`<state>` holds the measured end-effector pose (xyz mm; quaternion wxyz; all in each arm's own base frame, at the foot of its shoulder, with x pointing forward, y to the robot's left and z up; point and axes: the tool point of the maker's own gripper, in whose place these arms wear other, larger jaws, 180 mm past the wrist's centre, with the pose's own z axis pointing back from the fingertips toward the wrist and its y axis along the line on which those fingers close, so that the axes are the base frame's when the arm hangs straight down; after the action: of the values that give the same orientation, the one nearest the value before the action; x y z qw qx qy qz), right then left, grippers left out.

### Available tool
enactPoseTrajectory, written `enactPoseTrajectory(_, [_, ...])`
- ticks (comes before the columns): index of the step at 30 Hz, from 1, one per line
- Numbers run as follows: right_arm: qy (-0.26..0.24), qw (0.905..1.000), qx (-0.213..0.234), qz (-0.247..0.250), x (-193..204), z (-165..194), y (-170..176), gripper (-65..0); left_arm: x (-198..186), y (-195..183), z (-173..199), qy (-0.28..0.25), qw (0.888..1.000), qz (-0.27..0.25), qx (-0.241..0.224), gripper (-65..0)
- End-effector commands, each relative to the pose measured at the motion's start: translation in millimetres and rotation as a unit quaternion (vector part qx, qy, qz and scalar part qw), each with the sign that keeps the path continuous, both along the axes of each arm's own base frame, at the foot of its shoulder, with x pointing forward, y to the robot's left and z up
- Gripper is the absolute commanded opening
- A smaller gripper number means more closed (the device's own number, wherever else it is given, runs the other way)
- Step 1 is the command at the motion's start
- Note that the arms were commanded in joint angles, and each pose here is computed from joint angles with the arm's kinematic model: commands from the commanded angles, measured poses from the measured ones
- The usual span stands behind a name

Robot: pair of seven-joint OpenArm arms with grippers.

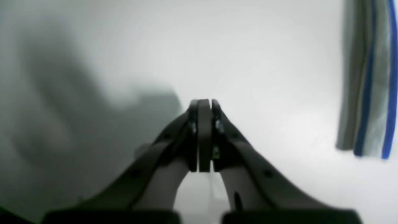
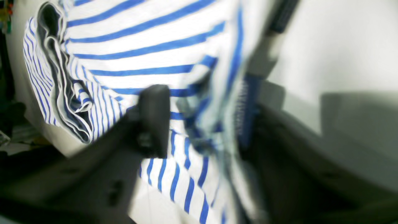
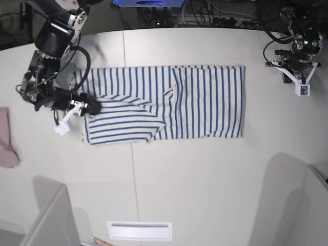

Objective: Fold the T-shirt properly
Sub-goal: 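Release the left gripper and raise it away from the shirt, then grasp the strip end with the right gripper and fold it toward the left gripper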

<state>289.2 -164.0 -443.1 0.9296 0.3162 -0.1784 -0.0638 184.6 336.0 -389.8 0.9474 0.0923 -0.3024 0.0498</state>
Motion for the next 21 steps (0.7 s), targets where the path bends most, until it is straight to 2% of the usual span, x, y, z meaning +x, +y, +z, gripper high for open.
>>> enactPoseTrajectory(1, [0.028, 0.9994, -0.017, 0.012, -9.3, -9.2, -2.3, -47.1, 6.2, 7.4, 7.3, -0.006, 1.0, -0.006, 0.023, -65.0])
enactPoseTrajectory(6, [0.006, 0.9999, -0.009, -0.007, 5.4, -8.4, -0.8, -65.0, 15.0, -13.2, -5.8, 0.023, 0.997, -0.053, 0.046, -65.0])
enactPoseTrajectory(13, [-0.006, 0.9998, -0.016, -0.01, 11.1, -2.0, -3.4, -65.0, 33.8, -39.0, -11.6, 0.019, 0.995, -0.09, 0.034, -65.0])
enactPoseTrajectory(17, [-0.031, 0.9977, -0.048, -0.036, 25.6, 24.2, -18.9, -65.0, 39.8, -54.9, -30.3, 0.038, 0.993, -0.111, 0.015, -65.0])
enactPoseTrajectory(21, [-0.063, 0.9944, -0.083, -0.017, 32.3, 48.6, -9.4, -65.0, 42.4, -77.0, -41.8, 0.049, 0.989, -0.137, 0.0, -65.0])
